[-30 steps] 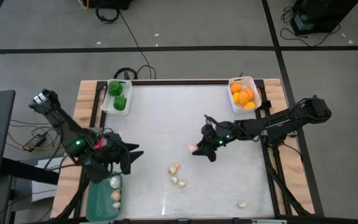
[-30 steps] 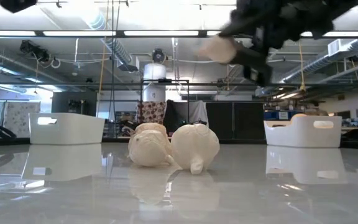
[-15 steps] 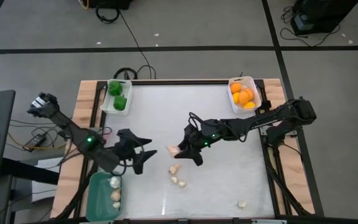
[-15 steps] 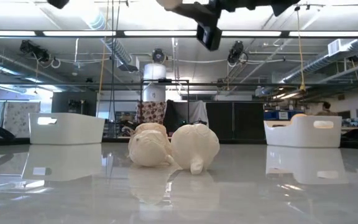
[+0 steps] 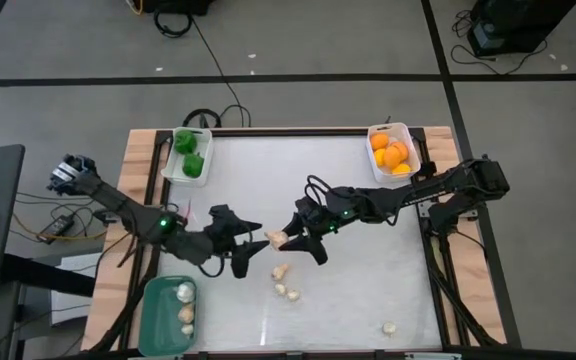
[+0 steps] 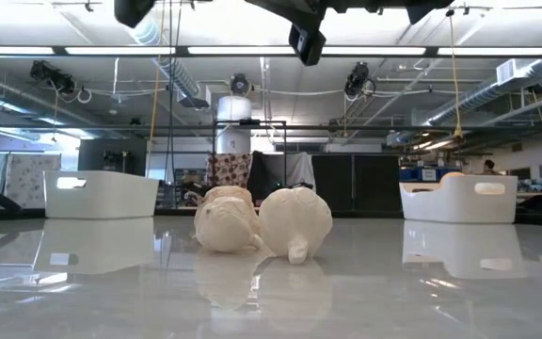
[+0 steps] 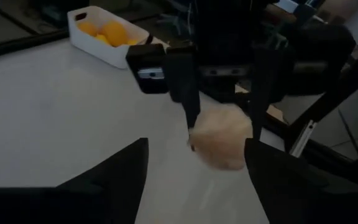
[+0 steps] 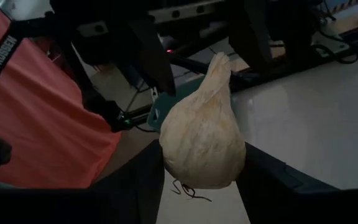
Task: Sort produce into baskets
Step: Put the white garlic into the green bin
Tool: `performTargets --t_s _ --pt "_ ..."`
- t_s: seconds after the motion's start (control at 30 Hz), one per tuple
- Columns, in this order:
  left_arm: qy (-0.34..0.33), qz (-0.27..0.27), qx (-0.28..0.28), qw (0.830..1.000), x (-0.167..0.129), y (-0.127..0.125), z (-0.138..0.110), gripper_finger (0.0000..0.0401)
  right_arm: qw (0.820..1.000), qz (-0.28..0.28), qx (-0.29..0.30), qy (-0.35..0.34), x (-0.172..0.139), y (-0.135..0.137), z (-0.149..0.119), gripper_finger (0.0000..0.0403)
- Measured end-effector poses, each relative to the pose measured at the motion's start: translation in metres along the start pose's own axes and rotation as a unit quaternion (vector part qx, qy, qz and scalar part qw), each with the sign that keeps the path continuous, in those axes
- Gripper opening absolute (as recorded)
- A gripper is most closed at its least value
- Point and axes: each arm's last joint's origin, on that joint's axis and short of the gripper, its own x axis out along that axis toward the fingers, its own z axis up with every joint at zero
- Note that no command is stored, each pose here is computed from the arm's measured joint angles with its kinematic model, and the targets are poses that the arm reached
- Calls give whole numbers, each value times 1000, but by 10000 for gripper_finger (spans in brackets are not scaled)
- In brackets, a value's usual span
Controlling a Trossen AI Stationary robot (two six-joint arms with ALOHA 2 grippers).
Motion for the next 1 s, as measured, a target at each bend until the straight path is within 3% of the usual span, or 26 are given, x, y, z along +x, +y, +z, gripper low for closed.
performTargets --t_s 0.17,0.43,0.77,1.0 --pt "-5 -22 -1 1000 9 4 11 236 1000 0 -12 -1 0 0 0 188" --pt "25 -55 -12 998 22 16 22 139 1000 -3 -16 0 0 -1 0 188" --pt "35 -87 52 994 24 17 24 18 1000 -9 -19 -1 0 -1 -1 188" --pt "35 -86 56 994 24 17 24 8 1000 -12 -18 2 0 -1 -1 188"
